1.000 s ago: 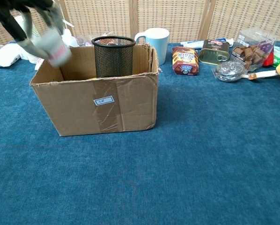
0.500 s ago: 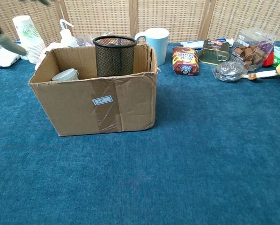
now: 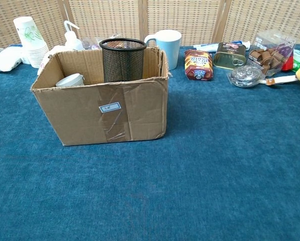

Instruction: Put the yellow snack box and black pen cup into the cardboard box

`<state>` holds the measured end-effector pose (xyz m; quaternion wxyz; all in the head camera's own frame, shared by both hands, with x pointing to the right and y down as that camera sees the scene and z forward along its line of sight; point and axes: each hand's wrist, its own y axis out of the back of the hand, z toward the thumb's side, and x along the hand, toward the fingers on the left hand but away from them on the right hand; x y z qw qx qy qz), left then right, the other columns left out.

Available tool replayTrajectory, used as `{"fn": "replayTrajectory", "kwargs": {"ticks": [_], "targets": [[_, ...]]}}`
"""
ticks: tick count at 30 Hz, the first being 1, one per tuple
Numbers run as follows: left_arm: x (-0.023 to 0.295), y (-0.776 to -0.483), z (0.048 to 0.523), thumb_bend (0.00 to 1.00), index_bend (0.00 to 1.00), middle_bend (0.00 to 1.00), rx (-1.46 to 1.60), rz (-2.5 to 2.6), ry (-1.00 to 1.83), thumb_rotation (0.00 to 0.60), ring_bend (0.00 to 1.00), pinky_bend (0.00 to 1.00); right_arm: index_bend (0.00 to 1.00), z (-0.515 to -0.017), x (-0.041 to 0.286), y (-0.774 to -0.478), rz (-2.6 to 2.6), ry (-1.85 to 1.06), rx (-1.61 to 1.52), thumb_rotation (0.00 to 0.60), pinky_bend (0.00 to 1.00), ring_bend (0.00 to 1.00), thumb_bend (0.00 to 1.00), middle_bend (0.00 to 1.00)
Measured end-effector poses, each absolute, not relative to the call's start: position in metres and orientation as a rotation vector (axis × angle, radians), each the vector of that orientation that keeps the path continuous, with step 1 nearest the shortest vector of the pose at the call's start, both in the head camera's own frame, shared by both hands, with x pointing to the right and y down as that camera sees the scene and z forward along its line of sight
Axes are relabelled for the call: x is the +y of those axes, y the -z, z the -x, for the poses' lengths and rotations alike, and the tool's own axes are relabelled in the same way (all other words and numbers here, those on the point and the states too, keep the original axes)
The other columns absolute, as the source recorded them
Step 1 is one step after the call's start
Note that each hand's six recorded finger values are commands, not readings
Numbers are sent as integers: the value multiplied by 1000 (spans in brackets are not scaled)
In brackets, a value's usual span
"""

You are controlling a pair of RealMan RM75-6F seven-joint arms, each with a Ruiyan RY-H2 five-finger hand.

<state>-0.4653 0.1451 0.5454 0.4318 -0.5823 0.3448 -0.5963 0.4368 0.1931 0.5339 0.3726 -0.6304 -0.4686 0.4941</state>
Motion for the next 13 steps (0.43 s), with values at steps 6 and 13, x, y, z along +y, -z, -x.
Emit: {"fn": "replayTrajectory", "kwargs": {"ticks": [6, 13], "targets": [[184, -549, 472, 10, 0, 0, 970, 1488, 1422, 600, 0, 72, 72, -439, 196, -541, 1526, -1422, -1113, 600, 0, 0, 0, 0], [217, -554, 475, 9, 0, 0, 1095, 1522, 1394, 600, 0, 47, 68, -437, 197, -540, 1515, -1438, -1123, 600, 0, 0, 0, 0]]}}
